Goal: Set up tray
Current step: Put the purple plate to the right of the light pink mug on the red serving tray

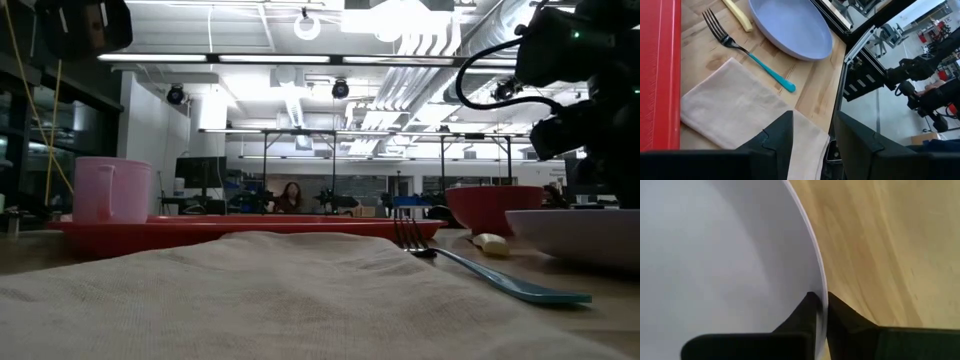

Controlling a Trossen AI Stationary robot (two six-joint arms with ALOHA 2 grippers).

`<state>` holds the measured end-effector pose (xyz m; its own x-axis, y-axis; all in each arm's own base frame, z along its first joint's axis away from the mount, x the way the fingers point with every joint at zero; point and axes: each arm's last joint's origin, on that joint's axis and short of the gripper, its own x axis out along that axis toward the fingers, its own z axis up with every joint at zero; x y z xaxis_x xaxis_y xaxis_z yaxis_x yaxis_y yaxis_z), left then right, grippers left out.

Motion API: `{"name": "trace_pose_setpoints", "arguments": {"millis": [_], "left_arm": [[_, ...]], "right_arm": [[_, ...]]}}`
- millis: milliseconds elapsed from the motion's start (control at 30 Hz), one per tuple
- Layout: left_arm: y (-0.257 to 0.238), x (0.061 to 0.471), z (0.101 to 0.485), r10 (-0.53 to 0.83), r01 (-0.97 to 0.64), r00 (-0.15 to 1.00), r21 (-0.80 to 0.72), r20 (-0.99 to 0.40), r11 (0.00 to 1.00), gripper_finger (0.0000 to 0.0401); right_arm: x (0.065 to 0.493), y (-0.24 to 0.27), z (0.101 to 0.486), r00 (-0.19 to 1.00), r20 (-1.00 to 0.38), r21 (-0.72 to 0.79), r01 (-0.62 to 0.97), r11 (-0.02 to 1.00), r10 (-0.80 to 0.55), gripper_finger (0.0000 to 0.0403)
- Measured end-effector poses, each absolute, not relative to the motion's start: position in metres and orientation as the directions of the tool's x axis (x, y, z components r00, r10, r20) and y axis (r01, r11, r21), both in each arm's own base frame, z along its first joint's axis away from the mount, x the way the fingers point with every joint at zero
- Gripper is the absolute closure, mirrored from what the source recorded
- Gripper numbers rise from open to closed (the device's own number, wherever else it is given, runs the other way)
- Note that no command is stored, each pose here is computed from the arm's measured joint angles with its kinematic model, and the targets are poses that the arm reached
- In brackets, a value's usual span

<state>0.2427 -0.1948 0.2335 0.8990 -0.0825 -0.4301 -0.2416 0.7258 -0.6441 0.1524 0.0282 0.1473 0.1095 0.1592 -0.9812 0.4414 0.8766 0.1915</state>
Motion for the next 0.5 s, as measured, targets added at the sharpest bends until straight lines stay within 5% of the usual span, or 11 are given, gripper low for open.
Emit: {"name": "trace_pose_setpoints", "arguments": {"millis": [500], "left_arm": [[-0.195, 0.243, 0.233, -0.081, -0.244, 0.898, -0.643, -0.432, 0.726, 0.0229]], "right_arm": [[0.156, 0.033, 0.162, 0.066, -0.949, 0.302, 0.469, 0.83, 0.308, 0.0402]]}}
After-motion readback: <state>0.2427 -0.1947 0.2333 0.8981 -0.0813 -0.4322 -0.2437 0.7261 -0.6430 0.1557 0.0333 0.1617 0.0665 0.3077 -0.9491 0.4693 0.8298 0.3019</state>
